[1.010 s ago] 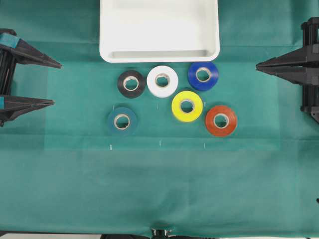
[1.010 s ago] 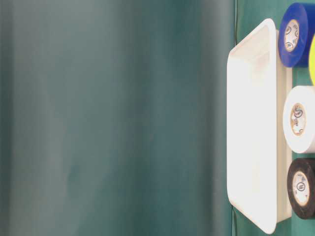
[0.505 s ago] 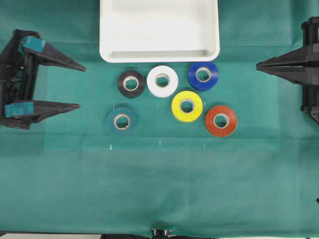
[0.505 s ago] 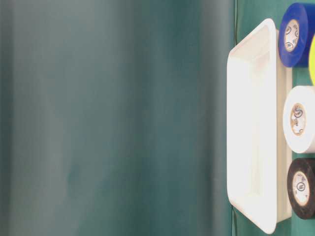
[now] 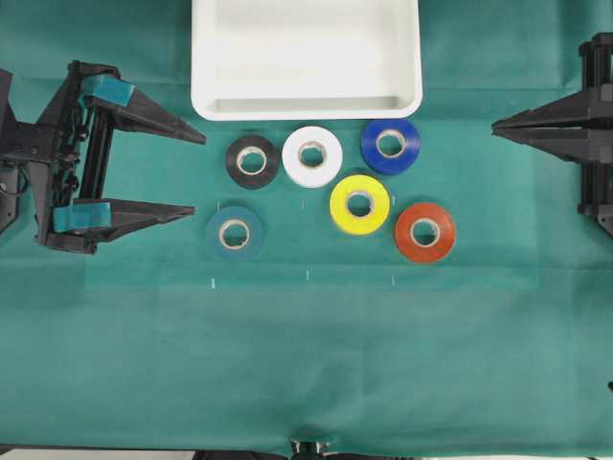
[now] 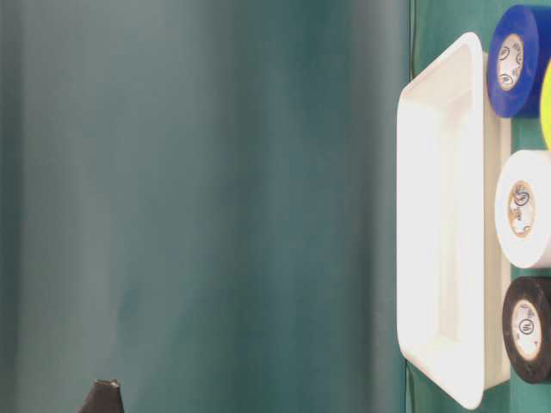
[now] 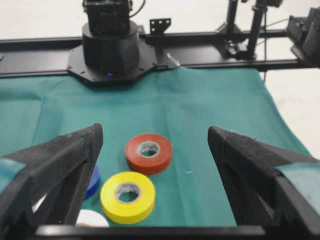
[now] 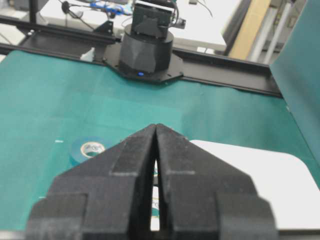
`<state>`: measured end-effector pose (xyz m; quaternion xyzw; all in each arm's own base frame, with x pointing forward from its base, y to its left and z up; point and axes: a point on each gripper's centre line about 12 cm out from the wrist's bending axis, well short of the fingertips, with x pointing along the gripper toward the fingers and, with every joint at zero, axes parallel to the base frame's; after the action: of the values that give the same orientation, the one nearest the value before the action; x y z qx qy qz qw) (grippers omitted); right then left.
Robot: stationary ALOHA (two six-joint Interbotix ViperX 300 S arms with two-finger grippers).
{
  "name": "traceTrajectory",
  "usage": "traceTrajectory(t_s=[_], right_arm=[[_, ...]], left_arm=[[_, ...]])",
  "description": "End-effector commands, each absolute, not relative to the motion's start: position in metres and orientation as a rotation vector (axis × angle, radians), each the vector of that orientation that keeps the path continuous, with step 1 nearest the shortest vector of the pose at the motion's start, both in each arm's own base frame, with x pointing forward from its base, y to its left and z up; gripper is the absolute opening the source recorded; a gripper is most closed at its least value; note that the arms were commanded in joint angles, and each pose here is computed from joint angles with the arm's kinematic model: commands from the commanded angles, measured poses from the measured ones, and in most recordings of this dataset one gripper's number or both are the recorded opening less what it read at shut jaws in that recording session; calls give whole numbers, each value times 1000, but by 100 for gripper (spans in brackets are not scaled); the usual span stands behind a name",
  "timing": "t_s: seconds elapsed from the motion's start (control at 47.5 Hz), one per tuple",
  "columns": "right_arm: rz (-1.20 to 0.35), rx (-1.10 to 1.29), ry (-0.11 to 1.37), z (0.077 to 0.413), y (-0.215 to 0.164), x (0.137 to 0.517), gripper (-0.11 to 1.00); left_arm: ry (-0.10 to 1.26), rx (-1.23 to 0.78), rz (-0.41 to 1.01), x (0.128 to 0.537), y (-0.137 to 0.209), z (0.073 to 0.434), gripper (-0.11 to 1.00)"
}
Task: Pick up the tape from a random location and place it into the white case.
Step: 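Move the open left gripper toward the teal tape roll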
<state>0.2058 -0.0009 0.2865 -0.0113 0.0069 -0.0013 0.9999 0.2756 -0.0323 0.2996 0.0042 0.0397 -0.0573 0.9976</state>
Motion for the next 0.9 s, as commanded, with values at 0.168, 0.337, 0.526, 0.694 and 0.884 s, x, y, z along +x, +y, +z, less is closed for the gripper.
traceTrajectory(t_s=[0.168, 0.337, 0.526, 0.694, 0.884], right_arm=[[-5, -17, 0, 298, -1, 209, 0], [-5, -18, 2, 301, -1, 210, 0], [-4, -18, 14, 300, -1, 210, 0], [-4, -18, 20, 300, -1, 209, 0], [-5, -18, 22, 300, -1, 210, 0]], left_arm=[[102, -4, -114, 276, -32, 304, 97], [192, -30, -114, 278, -33, 303, 97], [346, -23, -128, 283, -39, 303, 97], [479, -9, -137, 290, -43, 304, 97], [602, 2, -135, 296, -44, 304, 97]])
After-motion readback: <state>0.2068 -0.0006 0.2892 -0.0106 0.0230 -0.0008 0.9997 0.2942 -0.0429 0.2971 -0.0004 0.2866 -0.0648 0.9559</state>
